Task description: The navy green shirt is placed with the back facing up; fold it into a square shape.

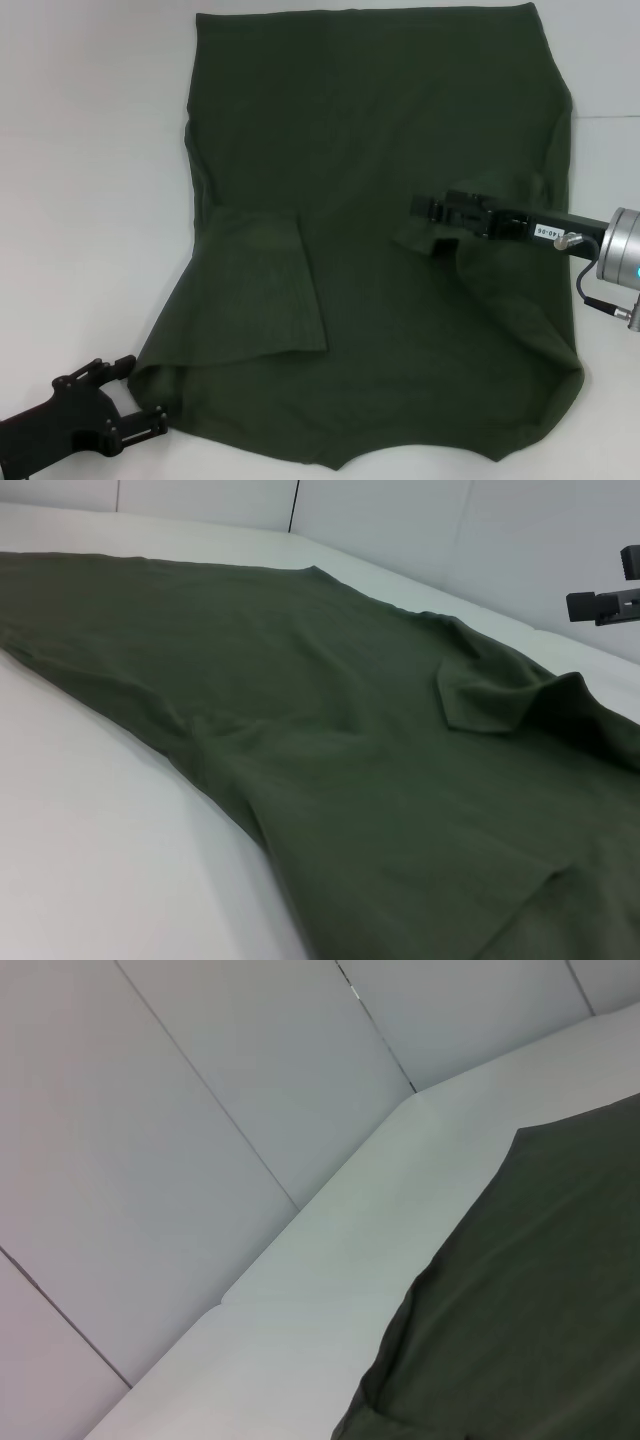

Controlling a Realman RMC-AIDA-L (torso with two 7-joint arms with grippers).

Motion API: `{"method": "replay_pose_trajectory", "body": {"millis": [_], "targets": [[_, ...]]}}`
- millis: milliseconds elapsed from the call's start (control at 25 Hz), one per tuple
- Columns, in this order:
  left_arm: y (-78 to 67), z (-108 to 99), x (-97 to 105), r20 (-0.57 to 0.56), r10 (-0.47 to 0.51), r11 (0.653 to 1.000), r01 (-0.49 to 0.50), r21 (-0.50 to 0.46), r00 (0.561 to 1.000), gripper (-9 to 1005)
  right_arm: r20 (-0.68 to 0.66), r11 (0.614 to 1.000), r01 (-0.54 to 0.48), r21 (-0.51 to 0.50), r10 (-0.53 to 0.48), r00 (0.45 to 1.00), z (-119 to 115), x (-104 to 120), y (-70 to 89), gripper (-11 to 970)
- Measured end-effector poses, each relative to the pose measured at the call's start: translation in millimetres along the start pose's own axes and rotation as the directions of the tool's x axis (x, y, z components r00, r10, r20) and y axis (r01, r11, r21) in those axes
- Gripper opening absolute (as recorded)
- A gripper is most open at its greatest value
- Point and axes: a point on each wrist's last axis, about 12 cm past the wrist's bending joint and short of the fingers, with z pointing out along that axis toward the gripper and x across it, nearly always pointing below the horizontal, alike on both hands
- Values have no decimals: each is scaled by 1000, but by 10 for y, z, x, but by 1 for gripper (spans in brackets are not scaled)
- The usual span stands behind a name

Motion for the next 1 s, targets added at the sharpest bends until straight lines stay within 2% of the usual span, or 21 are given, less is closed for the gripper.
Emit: {"method": "replay_pose_trajectory", "body": {"millis": [1000], "targets": [[-110, 138, -60, -13, 35, 994, -33, 106, 999, 877, 7, 1000, 2, -1, -2, 1000, -2, -1, -1, 922]]}}
